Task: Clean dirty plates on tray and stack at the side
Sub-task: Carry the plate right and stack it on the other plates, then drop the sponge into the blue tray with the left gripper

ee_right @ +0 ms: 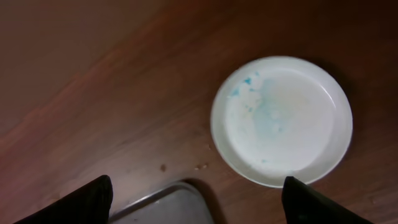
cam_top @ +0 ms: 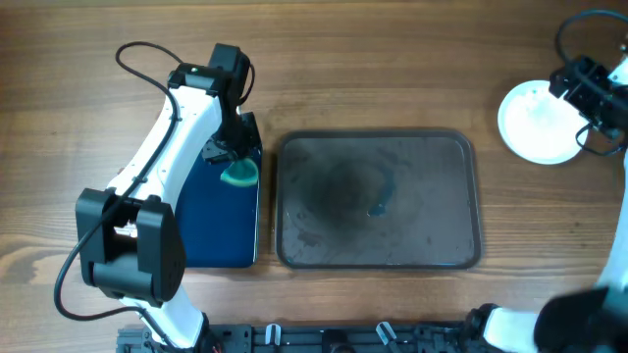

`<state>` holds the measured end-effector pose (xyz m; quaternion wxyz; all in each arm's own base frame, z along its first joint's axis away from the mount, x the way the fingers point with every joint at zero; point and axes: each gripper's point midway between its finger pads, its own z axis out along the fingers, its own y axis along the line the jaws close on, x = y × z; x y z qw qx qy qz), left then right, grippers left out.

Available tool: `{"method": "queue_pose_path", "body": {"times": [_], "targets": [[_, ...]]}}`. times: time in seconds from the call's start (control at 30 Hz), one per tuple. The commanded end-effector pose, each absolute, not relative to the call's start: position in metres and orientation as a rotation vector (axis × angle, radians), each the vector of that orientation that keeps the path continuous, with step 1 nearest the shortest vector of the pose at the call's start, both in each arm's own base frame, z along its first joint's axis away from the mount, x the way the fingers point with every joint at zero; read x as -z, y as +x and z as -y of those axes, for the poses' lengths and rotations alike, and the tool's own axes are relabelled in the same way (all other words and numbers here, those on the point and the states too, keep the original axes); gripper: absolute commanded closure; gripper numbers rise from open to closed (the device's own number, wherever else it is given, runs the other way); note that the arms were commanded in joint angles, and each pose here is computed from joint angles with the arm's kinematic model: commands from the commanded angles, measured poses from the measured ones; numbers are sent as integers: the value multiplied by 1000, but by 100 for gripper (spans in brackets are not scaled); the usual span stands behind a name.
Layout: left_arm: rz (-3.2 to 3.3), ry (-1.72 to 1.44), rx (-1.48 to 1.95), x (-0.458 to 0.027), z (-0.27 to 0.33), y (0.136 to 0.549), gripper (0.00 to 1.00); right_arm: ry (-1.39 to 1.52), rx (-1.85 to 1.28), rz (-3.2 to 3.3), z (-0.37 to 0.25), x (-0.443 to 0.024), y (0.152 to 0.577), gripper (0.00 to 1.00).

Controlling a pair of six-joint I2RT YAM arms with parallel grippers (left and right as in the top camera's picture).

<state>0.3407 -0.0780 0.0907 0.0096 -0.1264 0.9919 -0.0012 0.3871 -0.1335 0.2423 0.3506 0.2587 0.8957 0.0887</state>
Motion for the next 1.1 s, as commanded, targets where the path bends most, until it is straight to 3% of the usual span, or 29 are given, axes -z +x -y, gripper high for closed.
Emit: {"method": "queue_pose_path", "body": {"times": [0.0, 0.2, 0.43, 0.47, 0.5, 0.63, 0.83, 1.07], "targets": [[-3088, -487, -172, -88, 45, 332, 96, 516, -197, -2278, 95, -288, 370, 11], [-3219, -634, -98, -52, 28, 295, 96, 365, -239, -2254, 44, -318, 348, 2], [-3280, -652, -60, -17, 34, 267, 96, 360, -245, -2279, 40, -315, 343, 1], [-3271, -650, -50, -16, 34, 269, 85, 360, -245, -2281, 40, -314, 342, 0], [-3264, -648, -35, -15, 36, 271, 61, 361, -246, -2284, 40, -314, 342, 1], [-3254, -640, -26, -15, 36, 274, 0, 338, -236, -2288, 40, -314, 342, 1], [-3181, -615, -26, -28, 34, 291, 0, 168, -163, -2282, 39, -318, 341, 2], [-2798, -391, 101, -155, 34, 324, 0, -144, -63, -2040, 19, -385, 312, 2]]}}
